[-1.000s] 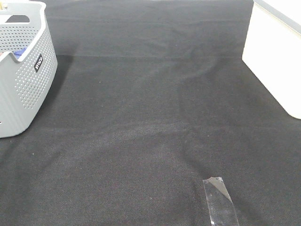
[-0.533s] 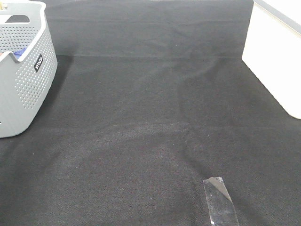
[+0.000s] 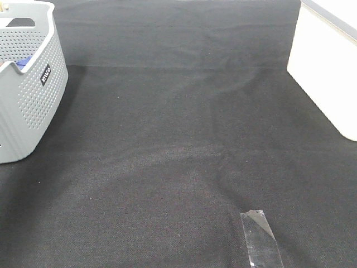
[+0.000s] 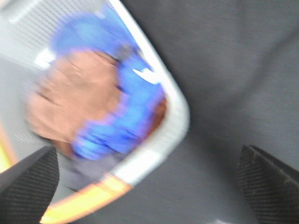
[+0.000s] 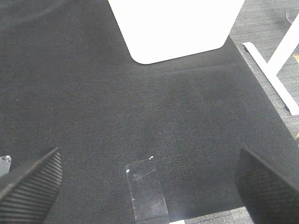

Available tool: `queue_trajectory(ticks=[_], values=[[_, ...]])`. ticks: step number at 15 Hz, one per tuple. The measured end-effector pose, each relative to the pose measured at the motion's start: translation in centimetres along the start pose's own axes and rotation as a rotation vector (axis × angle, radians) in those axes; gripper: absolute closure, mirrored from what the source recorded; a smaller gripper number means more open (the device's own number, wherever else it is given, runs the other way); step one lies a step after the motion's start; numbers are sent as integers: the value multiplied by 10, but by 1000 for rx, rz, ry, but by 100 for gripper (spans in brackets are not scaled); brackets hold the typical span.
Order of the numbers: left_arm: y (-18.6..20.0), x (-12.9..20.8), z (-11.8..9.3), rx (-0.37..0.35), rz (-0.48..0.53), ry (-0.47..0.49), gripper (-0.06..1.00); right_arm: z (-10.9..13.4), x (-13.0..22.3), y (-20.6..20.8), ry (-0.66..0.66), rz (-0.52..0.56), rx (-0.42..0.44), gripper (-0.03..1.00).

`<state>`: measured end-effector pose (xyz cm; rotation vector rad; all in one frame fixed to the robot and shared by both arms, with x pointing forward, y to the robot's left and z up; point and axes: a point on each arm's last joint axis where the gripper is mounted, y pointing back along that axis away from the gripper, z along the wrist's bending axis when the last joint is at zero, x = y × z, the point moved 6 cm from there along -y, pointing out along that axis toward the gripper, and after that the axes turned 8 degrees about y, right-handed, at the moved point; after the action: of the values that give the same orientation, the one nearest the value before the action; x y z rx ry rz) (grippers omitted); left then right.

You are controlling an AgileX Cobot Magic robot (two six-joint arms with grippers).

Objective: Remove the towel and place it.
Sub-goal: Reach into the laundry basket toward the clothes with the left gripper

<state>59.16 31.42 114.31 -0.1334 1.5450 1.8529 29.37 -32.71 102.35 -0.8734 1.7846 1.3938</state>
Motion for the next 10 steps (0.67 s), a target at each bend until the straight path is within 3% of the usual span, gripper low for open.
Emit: queue_trajectory(ticks=[3,7,10], values=[[-62,-8,25,-10,107,-52,-4,0,0,0,0,0,0,1],[-110,3,71,-29,174,5,-4,0,0,0,0,0,0,1],[-150,9,80,-3,223,-8,-4,0,0,0,0,0,0,1]])
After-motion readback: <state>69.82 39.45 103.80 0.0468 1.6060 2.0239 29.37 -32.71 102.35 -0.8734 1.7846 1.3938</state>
